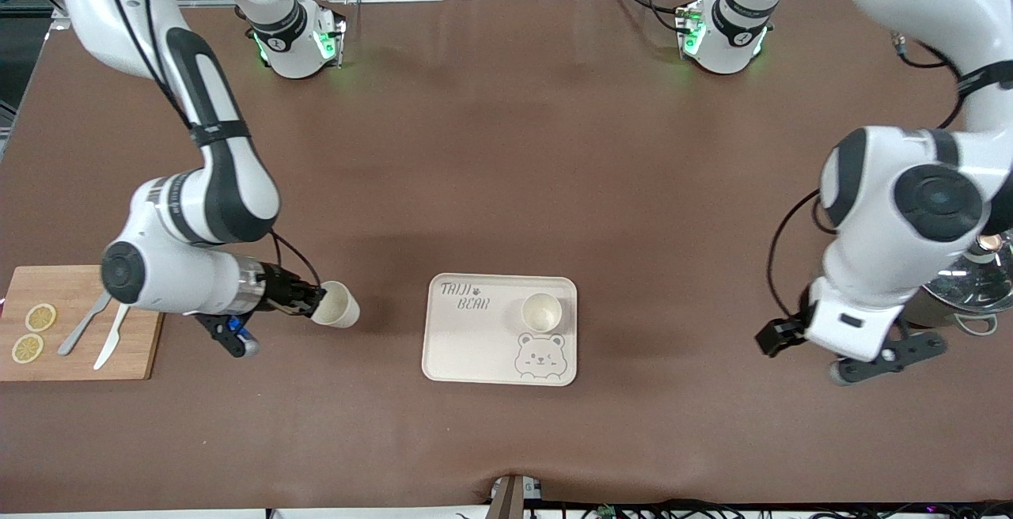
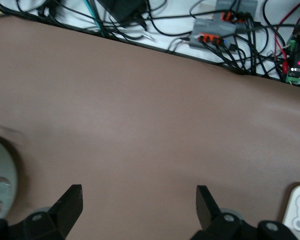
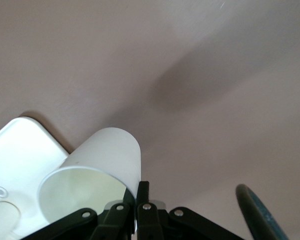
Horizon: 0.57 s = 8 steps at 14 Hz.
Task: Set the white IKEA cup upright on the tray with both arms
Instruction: 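Carry the cup with the right gripper onto the tray while the left gripper retracts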
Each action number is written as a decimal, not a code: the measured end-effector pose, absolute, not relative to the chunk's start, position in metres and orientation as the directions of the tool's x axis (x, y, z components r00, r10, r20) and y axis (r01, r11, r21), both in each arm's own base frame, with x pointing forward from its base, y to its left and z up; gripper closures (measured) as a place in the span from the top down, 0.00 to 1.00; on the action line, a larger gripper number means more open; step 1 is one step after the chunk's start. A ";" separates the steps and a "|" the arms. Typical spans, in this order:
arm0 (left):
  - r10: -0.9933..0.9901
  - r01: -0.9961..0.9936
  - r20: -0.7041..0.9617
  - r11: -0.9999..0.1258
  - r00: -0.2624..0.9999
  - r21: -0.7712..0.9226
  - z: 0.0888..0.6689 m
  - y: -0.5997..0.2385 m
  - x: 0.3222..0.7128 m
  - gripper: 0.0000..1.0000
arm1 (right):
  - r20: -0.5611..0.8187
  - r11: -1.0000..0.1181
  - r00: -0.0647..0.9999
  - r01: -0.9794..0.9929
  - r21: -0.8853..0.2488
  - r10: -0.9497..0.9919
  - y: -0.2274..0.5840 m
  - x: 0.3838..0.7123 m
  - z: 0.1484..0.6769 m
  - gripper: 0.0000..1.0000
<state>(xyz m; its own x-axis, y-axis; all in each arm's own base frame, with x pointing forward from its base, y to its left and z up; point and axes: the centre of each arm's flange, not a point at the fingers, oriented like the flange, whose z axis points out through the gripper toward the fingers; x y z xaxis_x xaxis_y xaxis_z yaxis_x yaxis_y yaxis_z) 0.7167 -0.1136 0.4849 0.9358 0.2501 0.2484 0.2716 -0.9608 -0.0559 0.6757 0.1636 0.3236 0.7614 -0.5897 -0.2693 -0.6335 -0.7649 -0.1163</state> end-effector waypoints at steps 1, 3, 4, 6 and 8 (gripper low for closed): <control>0.238 0.261 0.247 -0.963 0.939 -0.064 0.498 -0.100 0.713 1.00 | -0.264 -0.750 0.748 -0.651 -0.114 -0.609 0.182 0.674 0.321 0.03; 0.214 0.239 0.240 -0.967 0.947 -0.083 0.521 -0.073 0.706 1.00 | -0.256 -0.718 0.716 -0.688 -0.106 -0.649 0.219 0.668 0.312 0.03; 0.199 0.226 0.228 -0.970 0.953 -0.095 0.528 -0.060 0.703 1.00 | -0.253 -0.705 0.704 -0.702 -0.103 -0.664 0.236 0.664 0.307 0.03; 0.155 0.181 0.196 -0.976 0.968 -0.122 0.541 -0.033 0.694 1.00 | -0.246 -0.676 0.676 -0.731 -0.099 -0.695 0.269 0.656 0.295 0.03; 0.123 0.146 0.162 -0.979 0.979 -0.140 0.555 -0.016 0.683 1.00 | -0.236 -0.653 0.656 -0.750 -0.103 -0.717 0.290 0.651 0.284 0.03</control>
<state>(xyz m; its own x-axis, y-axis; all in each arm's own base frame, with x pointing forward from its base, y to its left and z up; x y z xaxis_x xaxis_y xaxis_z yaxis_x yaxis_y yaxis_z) 0.6834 -0.0157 0.5555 0.9790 0.1229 0.1625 0.1461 -0.9793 -0.1398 0.6508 0.2902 0.2836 0.6563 -0.7165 -0.2364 -0.7502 -0.6531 -0.1032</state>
